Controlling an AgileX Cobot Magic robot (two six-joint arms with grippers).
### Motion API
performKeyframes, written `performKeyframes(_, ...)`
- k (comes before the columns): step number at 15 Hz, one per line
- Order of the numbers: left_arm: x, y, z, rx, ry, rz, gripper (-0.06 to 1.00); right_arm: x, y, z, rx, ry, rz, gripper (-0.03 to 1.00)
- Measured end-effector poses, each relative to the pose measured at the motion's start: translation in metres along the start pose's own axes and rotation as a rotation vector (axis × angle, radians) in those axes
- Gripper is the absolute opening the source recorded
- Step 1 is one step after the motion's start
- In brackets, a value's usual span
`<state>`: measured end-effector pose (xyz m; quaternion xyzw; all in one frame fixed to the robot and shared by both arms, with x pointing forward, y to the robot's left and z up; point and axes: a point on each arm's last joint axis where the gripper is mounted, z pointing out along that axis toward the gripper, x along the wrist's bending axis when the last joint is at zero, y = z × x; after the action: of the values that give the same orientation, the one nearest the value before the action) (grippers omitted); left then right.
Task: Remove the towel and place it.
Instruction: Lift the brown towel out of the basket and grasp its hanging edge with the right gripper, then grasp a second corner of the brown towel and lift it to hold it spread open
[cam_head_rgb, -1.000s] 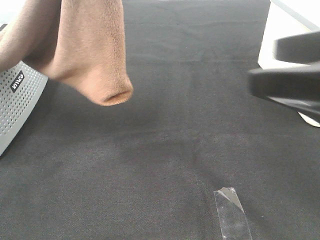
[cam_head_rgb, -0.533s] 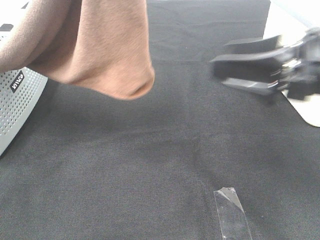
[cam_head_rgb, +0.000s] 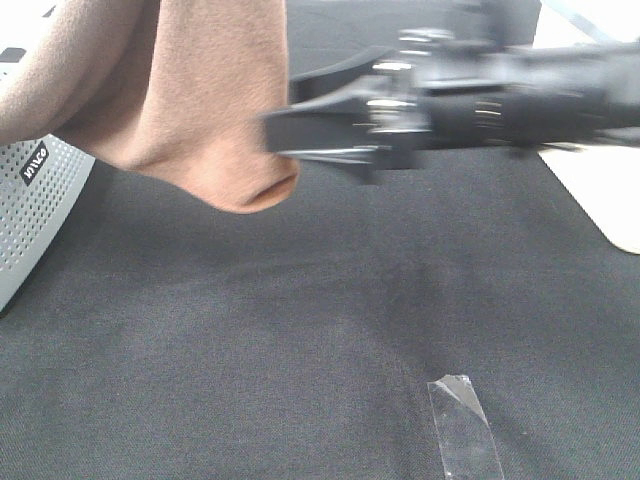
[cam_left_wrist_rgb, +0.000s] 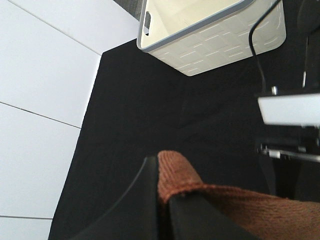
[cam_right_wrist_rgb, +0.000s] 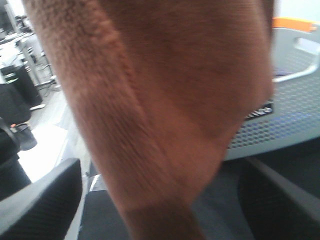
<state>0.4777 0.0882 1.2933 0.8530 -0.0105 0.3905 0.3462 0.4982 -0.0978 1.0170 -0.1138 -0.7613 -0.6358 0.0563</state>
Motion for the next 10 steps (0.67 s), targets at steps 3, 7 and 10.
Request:
performKeyframes(3, 0.0, 0.0, 0.0, 0.0, 0.0, -0.009, 0.0, 0.0085, 0.0021, 0.0136, 0.02, 0.049, 0.002, 0.74)
performKeyframes(7, 0.0006, -0.0006, 0.0, 0.006, 0.007, -0.036, 0.0, 0.0051, -0.0044, 0.0134, 0.094, 0.011, 0.021, 0.34)
performKeyframes(10, 0.0009, -0.0011, 0.0, 0.012, 0.01, -0.033, 0.0, 0.0019, -0.0065, 0.0132, 0.117, -0.024, 0.025, 0.0)
